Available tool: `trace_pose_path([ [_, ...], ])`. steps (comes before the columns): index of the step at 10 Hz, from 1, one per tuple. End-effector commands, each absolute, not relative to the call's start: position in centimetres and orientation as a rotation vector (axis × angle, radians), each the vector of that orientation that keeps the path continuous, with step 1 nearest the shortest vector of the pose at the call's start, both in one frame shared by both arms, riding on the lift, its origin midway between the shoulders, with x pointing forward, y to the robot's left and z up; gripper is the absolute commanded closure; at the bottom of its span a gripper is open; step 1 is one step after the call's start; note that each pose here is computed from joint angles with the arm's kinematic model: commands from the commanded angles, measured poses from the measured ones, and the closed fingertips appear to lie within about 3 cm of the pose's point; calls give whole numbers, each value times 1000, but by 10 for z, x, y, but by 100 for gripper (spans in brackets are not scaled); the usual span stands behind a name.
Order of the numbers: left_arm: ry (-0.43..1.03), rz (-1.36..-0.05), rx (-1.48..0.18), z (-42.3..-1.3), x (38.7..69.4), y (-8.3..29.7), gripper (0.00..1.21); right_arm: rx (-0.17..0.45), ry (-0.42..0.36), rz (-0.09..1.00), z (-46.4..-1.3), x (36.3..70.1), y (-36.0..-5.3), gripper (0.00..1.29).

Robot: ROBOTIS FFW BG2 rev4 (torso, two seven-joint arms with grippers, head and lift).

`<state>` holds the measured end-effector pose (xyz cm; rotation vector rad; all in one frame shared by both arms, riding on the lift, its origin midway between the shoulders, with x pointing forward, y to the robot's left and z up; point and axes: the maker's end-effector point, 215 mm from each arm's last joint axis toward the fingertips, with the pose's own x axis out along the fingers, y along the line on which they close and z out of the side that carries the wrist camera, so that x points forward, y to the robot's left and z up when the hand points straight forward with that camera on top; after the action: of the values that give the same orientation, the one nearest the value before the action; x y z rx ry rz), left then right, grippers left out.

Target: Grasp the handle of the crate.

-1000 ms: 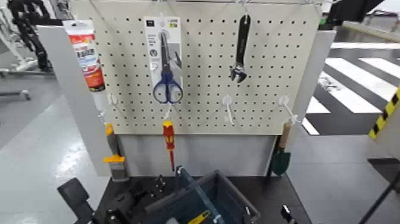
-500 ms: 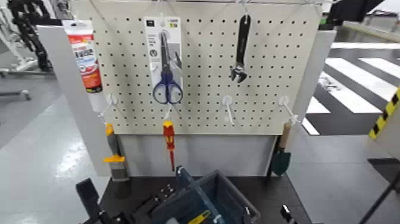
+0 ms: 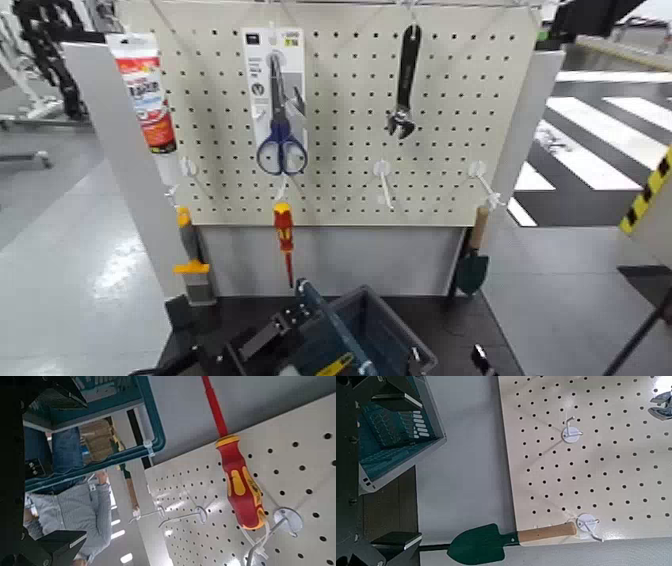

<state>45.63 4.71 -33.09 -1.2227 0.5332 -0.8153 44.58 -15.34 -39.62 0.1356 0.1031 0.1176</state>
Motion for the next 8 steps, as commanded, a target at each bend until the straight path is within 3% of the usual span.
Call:
trace_pose_path([
  [1, 563, -878, -1265, -325, 461, 33, 15, 140, 100, 118, -396, 446, -152, 15],
  [8, 591, -994, -1363, -317, 475, 5, 15, 148, 97, 119, -396, 446, -151, 15],
])
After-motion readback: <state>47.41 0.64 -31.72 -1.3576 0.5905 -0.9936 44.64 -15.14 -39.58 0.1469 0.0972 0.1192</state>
